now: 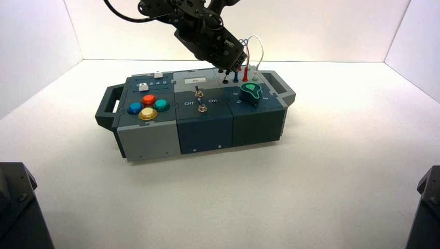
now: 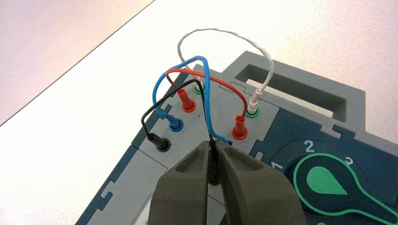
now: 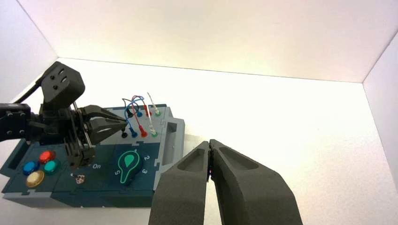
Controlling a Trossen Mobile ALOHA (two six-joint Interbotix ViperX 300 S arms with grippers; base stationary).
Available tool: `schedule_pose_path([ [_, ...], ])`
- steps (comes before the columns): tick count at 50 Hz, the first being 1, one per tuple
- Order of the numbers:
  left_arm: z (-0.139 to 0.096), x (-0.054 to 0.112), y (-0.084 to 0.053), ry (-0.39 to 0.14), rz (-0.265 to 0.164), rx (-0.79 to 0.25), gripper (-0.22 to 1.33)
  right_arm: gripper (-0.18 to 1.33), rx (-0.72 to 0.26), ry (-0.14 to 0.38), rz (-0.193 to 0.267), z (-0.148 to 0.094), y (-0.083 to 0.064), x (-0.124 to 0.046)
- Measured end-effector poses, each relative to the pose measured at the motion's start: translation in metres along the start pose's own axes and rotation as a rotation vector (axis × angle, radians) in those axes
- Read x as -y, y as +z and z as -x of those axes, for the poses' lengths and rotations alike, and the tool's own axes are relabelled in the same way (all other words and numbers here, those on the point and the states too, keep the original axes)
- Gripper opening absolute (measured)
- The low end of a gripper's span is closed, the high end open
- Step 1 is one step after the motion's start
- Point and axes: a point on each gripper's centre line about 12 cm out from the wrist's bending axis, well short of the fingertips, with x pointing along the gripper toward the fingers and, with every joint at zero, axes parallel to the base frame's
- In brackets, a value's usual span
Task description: Insert the black wire.
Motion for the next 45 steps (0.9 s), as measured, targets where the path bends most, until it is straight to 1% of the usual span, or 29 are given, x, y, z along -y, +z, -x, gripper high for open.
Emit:
schedule_pose_path([
  [17, 0.0001, 0.0001, -0.0006, -0.001, -0.002, -0.001, -0.08, -0.14, -0.002, 0.0, 0.0, -0.0003, -0.0001, 0.0],
  [26, -0.0002, 0.0003, 0.002, 0.0, -0.001, 0.005, -0.07, -0.14, -0.002, 0.0, 0.0, -0.0003, -0.0001, 0.0],
  [45, -0.0005, 0.0027, 0.0026, -0.005, -0.005, 0.006, -0.08, -0.14, -0.001, -0.001, 0.001, -0.0003, -0.0001, 0.0001],
])
